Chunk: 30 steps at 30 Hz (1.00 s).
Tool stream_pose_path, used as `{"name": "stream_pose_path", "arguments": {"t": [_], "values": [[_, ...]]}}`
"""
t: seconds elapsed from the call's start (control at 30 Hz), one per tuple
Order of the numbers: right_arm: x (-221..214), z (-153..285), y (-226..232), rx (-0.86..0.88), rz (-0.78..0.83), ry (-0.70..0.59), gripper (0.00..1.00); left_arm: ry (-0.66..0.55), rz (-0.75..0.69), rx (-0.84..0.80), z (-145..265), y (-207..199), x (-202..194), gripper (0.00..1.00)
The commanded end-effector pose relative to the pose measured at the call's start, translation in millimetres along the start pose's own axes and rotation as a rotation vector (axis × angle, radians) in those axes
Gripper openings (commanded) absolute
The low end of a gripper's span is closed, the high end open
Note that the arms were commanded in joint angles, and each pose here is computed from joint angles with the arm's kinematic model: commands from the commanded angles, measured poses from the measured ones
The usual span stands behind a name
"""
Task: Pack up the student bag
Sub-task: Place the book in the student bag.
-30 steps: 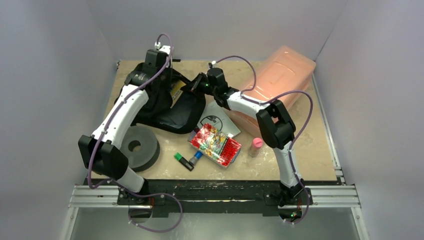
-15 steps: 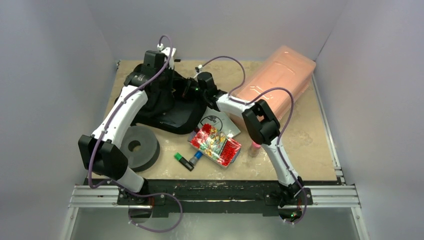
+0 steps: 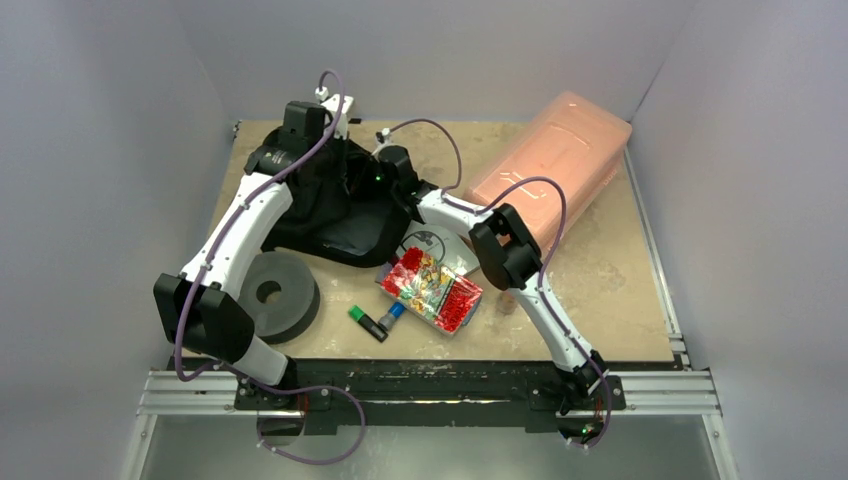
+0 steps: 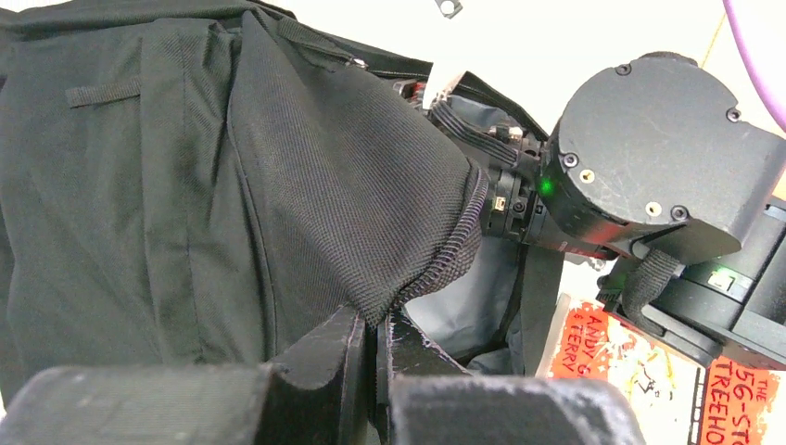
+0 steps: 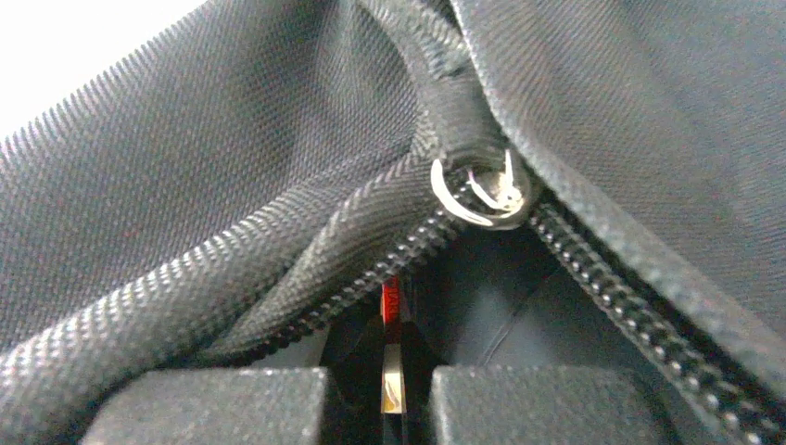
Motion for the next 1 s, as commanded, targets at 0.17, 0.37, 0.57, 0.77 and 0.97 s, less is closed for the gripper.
{"name": "stream_pose_path", "arguments": {"t": [0.17,0.37,0.57,0.77,0.97], "values": [[35.2,-22.6,16.9,-0.025,0.086,-0.259,0.41,-0.144,-0.014,-0.029,17.1,1.1,20.0,0.0],[36.5,3.9,22.2,-0.211,0.078,-0.225,0.68,-0.129,0.011,0.045,13.5,9.9,18.6,0.0],[33.8,65.9,43.9,-0.346,0.194,-0.16,0.81,-0.094,0.093,0.077,9.1,20.9,19.1,0.0],[21.9,133.4,67.4,-0.413,0.287,-0.064,0.88,-0.079,0.108,0.063,5.6,20.2,16.8,0.0],[-28.7,212.0,70.6,-0.446,0.258,0.031,0.89,-0.047,0.143,0.064,2.6,18.9,16.3,0.0]]}}
Point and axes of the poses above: each gripper's point midway between its finger pads, its own z axis back along the fingers, its own y axis along the line the jaws close on, x = y × z, the point moved 10 cm from there along z, back along the fingers, and after that the axes turned 2 degrees about z, right-handed, at the moved point
